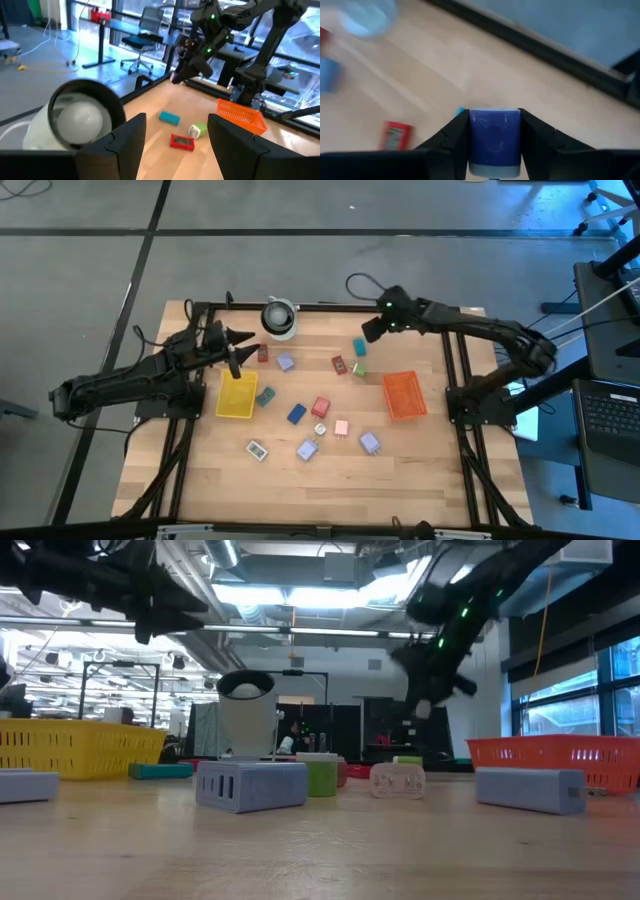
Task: Pick & Place Office items
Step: Put the purple charger adapter into the orange basket
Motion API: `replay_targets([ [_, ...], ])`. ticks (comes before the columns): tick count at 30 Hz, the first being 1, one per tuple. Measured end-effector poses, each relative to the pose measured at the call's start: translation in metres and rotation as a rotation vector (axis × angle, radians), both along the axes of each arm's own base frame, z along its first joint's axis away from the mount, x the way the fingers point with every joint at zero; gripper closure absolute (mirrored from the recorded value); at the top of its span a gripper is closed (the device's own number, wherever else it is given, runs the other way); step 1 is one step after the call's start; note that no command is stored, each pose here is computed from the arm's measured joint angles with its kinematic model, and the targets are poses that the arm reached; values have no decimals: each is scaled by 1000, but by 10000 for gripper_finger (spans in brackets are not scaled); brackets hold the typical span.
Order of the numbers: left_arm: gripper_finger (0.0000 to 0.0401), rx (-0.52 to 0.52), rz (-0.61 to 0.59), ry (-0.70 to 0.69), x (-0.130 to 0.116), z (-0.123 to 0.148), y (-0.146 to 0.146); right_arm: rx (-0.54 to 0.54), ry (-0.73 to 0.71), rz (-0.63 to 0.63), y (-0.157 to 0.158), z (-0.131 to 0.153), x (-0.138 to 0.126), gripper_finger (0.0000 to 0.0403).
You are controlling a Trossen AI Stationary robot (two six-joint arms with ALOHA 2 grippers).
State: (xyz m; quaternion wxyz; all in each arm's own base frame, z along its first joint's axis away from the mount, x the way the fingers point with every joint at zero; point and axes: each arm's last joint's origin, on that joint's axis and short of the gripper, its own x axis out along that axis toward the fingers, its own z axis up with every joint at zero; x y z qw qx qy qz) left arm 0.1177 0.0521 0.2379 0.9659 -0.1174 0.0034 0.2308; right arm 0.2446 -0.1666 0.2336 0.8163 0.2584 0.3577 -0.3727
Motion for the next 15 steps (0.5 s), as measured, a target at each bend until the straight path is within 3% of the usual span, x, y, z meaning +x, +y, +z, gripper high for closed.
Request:
replay_targets([
  [8,191,41,-73,-82,-8,10,-6,-170,-136,24,46,70,-41,267],
  [15,191,57,-141,-111,-11,13,-9,-231,-183,25,92,97,-75,267],
])
